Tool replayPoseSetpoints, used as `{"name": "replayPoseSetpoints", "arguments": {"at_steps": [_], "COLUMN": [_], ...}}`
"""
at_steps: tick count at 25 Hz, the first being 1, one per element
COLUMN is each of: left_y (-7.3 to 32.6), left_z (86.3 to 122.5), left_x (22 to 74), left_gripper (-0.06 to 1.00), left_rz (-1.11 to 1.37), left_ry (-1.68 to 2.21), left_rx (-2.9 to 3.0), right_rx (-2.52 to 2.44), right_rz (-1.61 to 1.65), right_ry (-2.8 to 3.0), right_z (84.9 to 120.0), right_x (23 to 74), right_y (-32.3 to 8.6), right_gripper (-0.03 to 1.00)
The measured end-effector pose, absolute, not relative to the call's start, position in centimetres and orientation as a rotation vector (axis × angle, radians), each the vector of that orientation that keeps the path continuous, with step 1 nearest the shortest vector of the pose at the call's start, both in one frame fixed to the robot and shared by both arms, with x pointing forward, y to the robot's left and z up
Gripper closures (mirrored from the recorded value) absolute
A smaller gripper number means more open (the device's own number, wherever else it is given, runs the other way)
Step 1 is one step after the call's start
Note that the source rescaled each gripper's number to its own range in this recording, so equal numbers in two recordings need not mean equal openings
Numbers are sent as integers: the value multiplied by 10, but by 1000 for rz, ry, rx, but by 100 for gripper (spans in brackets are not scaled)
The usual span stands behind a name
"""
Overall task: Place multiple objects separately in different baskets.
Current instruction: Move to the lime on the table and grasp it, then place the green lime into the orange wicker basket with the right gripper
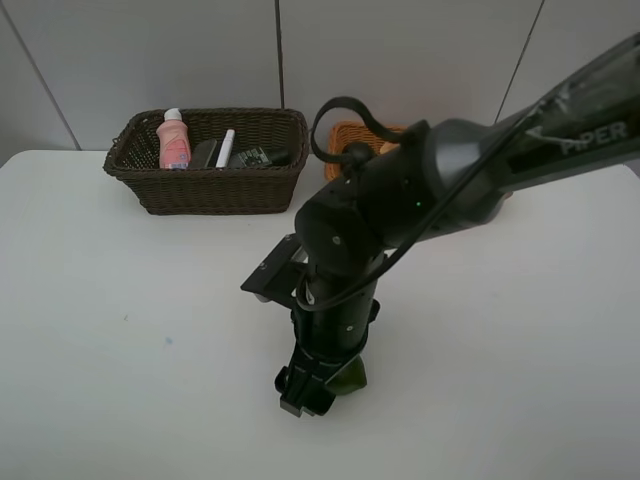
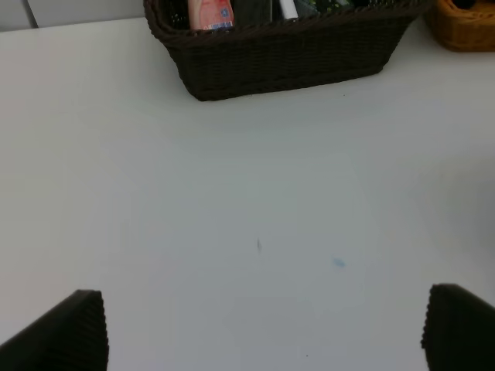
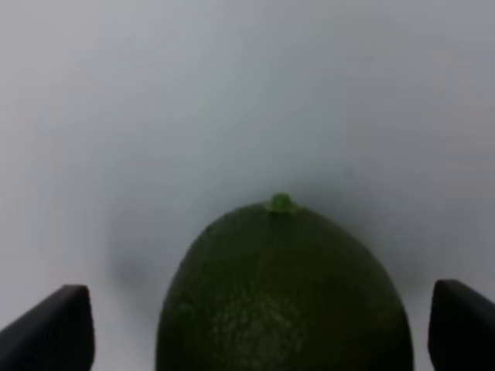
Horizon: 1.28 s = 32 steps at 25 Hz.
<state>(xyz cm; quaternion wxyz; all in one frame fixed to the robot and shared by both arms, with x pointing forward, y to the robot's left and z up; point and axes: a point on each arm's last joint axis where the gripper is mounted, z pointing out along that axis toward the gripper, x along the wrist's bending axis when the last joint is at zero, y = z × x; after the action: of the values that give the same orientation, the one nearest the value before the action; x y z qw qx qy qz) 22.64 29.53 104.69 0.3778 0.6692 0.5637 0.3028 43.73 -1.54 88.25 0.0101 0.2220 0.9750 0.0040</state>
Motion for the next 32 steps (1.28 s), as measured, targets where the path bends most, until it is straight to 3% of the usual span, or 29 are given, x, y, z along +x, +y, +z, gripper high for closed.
{"name": "replayPoseSetpoints", "arguments": {"at_steps": [3, 6, 16, 24, 28, 32], "left_y": [295, 295, 295, 295, 295, 295], "left_z": [1047, 1047, 1047, 1047, 1047, 1047], "left_x": [226, 226, 226, 226, 226, 226], "left_gripper": [-6, -6, -6, -6, -6, -6], "left_rz": [774, 774, 774, 774, 774, 774], "left_ry": [1441, 1441, 1441, 1441, 1441, 1441], "left_rx": [1711, 1711, 1711, 1711, 1711, 1711], "right_rx": [687, 683, 708, 727, 870, 1079], "right_rz": [12, -2, 23, 391, 622, 817], "right_ry": [3062, 3067, 3072, 2923, 2736, 2495], "right_z": [881, 881, 895, 1005, 1063, 1092], "right_x": [436, 435, 433, 443, 483, 535], "right_y": [-15, -16, -17, -29, -50, -87], "right_gripper": [47, 97, 97, 97, 97, 97]}}
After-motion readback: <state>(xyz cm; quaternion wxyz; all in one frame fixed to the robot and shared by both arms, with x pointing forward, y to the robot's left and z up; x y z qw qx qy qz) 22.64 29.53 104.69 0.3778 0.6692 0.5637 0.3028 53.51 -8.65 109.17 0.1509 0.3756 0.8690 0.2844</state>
